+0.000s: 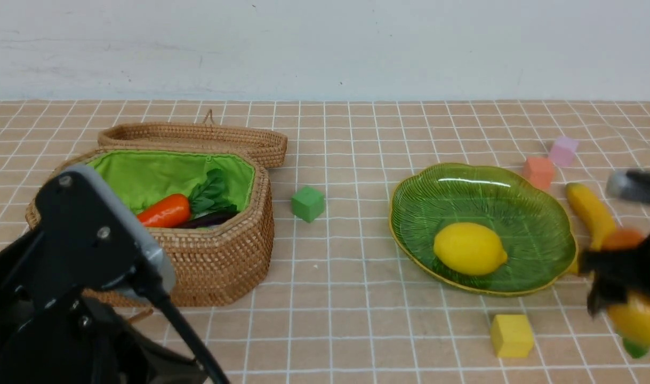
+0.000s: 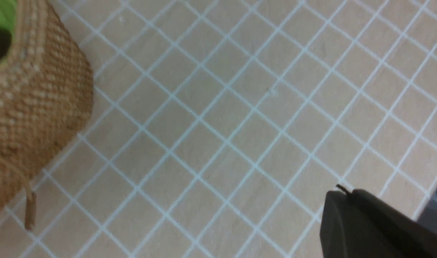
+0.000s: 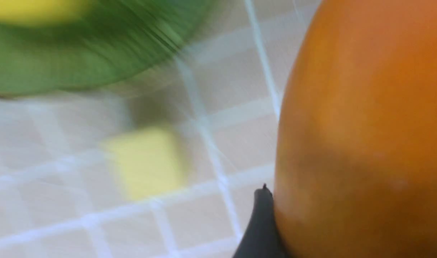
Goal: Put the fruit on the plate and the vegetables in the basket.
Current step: Use the right arm to grab a mango and put it into the right plate, then take a daikon with your right arm and place it on the basket on the left.
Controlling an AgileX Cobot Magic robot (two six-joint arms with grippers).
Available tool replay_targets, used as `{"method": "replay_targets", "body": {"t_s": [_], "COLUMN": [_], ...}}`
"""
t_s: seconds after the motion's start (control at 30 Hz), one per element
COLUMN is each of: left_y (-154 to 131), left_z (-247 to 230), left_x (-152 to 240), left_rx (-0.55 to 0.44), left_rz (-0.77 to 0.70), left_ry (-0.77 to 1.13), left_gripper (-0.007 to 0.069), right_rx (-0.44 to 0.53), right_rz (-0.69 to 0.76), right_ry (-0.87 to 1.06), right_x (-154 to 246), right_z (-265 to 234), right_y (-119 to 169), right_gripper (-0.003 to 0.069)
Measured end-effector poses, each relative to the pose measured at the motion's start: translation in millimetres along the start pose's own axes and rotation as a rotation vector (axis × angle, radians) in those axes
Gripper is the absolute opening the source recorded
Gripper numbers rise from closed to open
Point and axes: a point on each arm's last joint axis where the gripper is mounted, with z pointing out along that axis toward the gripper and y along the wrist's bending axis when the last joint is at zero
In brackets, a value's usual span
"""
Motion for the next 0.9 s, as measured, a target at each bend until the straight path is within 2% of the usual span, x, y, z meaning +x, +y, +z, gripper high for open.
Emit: {"method": "replay_targets", "body": {"t_s": [0.17, 0.33, 0.4, 0.47, 0.57, 0.73, 0.8, 0.87, 0.9], "left_y": [0, 0, 0, 0, 0, 0, 0, 0, 0], "left_z": [-1, -4, -4, -4, -3, -1, -1, -1, -1], "left_x": [-16, -26, -27, -26, -23, -17, -14, -13, -13], "left_rx": [-0.003, 0.002, 0.003, 0.003, 0.001, 0.0, 0.0, 0.0, -0.002], "left_rz": [0.003, -0.003, -0.003, -0.003, -0.001, -0.001, 0.0, 0.0, 0.007], "left_ry": [-0.182, -0.294, -0.299, -0.291, -0.254, -0.186, -0.158, -0.144, -0.143], "left_gripper": [-0.0013, -0.0013, -0.0013, -0.0013, -0.0013, -0.0013, -0.0013, -0.0013, -0.0013], "right_rx": [-0.123, -0.124, -0.116, -0.109, -0.11, -0.113, -0.081, -0.013, -0.005], "right_rz": [-0.115, -0.182, -0.184, -0.186, -0.16, -0.088, -0.031, 0.082, 0.092], "right_ry": [-0.182, -0.15, -0.124, -0.098, -0.094, -0.122, -0.124, -0.103, -0.094], "right_x": [-48, -79, -82, -85, -87, -89, -89, -91, -91], "right_z": [1, 50, 67, 81, 82, 59, 41, 31, 31], "right_y": [23, 34, 35, 36, 37, 35, 23, -5, -8], "right_gripper": [0.055, 0.0554, 0.0591, 0.0659, 0.0678, 0.0629, 0.0587, 0.0548, 0.0546]}}
